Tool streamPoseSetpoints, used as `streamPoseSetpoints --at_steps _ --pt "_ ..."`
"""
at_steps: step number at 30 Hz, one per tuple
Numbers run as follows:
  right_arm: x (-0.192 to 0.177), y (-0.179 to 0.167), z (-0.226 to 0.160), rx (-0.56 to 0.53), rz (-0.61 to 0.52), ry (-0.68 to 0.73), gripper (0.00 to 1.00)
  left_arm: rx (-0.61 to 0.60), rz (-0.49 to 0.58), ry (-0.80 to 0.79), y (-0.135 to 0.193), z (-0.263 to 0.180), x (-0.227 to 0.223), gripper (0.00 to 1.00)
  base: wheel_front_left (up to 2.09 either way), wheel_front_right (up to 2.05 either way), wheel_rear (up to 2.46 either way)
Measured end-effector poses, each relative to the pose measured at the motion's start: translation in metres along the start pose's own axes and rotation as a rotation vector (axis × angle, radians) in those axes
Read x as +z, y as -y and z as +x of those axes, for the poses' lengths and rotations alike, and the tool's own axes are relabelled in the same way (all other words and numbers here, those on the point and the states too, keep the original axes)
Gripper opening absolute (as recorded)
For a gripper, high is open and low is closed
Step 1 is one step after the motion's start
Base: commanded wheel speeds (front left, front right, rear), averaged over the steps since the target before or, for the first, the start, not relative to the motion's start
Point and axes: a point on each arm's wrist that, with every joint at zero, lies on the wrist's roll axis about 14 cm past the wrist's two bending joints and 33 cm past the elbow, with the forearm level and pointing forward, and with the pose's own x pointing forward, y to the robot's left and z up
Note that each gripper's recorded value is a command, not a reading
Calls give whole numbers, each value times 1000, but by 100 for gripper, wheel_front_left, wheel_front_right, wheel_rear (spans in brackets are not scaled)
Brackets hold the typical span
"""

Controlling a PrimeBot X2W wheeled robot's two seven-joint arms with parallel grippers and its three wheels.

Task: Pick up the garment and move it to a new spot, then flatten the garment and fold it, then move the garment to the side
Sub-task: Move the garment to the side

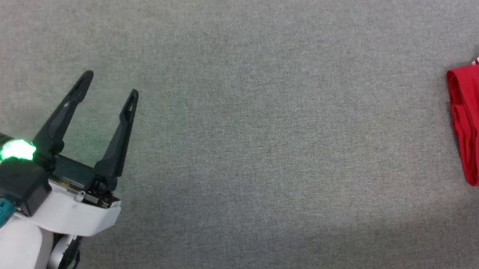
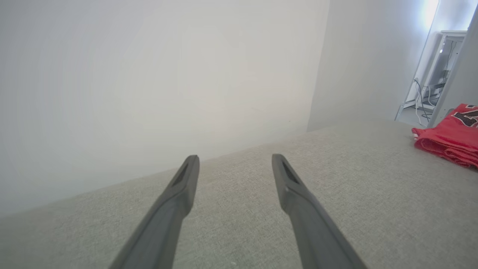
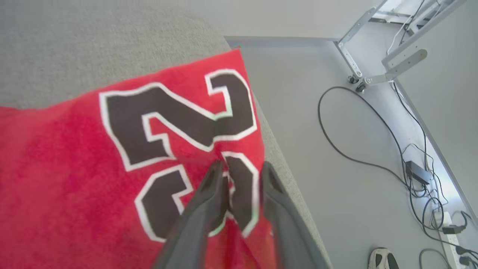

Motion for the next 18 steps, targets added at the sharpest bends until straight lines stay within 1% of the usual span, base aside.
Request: streamPoseSetpoints --at_steps 5,8,14,18 --pt "15 4 -8 5 -22 48 100 48 -12 13 -5 -6 10 100 0 0 0" --pt "28 -1 -14 29 -26 88 100 78 -17 12 -6 -14 16 100 0 0 0" --pt "41 -32 -30 131 -68 143 100 156 -4 16 -20 -37 32 100 0 0 0" --pt "43 -68 -42 231 -71 175 100 203 13 0 -29 -56 37 100 0 0 0"
